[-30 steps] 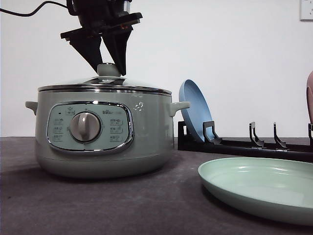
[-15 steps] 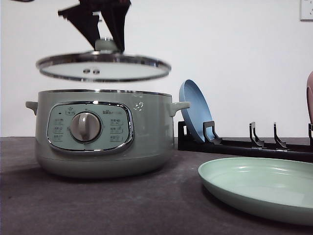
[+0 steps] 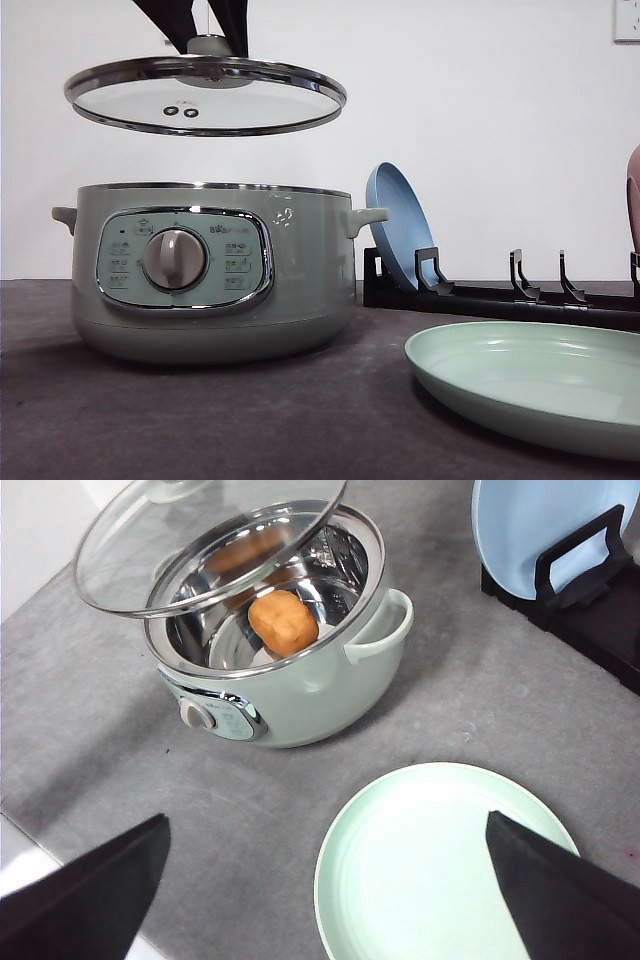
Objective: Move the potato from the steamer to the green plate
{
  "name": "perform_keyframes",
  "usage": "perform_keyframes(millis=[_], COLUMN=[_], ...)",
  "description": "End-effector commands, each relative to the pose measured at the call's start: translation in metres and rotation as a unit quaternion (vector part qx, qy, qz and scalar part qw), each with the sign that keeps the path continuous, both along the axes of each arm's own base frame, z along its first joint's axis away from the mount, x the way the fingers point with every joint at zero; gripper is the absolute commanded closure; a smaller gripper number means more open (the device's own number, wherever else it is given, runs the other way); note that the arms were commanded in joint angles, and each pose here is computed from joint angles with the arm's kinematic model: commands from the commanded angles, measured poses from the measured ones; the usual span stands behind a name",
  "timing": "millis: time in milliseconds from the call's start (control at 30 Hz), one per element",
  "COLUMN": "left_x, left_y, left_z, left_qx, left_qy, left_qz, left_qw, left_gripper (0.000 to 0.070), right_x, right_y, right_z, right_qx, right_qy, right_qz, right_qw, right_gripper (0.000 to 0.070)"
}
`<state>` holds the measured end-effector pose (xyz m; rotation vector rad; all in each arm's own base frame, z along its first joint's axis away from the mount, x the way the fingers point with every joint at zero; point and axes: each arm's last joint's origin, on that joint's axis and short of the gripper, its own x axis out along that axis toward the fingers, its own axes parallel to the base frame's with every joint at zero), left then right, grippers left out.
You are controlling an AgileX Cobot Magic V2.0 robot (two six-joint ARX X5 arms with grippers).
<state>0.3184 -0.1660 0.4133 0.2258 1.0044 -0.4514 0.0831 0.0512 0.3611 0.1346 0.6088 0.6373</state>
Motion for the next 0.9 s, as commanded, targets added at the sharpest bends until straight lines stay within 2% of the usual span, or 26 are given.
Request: perform_keyframes(millis=[0, 233, 433, 867], left_x=[0.000, 0.010, 0.022, 0.036], left_y=[0.006, 0.033, 0.067, 0.150], left_z=[0.015, 0.016, 0.016, 0.016], left_qx=[-0.012, -0.009, -0.006, -0.002], left_qy=[-0.036, -0.034, -0.034, -0.034], left_qz=[0.003, 0.041, 0.091, 0.209], left_qw=[0.999, 0.999, 0.995, 0.977], left_gripper=[0.0700, 0.0700, 0.0700, 0.0700], right_x=[-0.001, -0.002, -0.003, -0.002], right_y=[0.000, -0.001, -0.001, -0.002], right_z=[0.005, 0.002, 0.001, 0.000], right_qx=[0.003, -0.004, -0.007, -0.014], right_qy=[-0.005, 0.008, 0.014, 0.013], right_qz=[0.000, 0.000, 0.000, -0.011], right_qw=[1.000, 1.000, 1.000, 1.000], right_gripper=[0.0059, 0.0059, 0.0059, 0.0059])
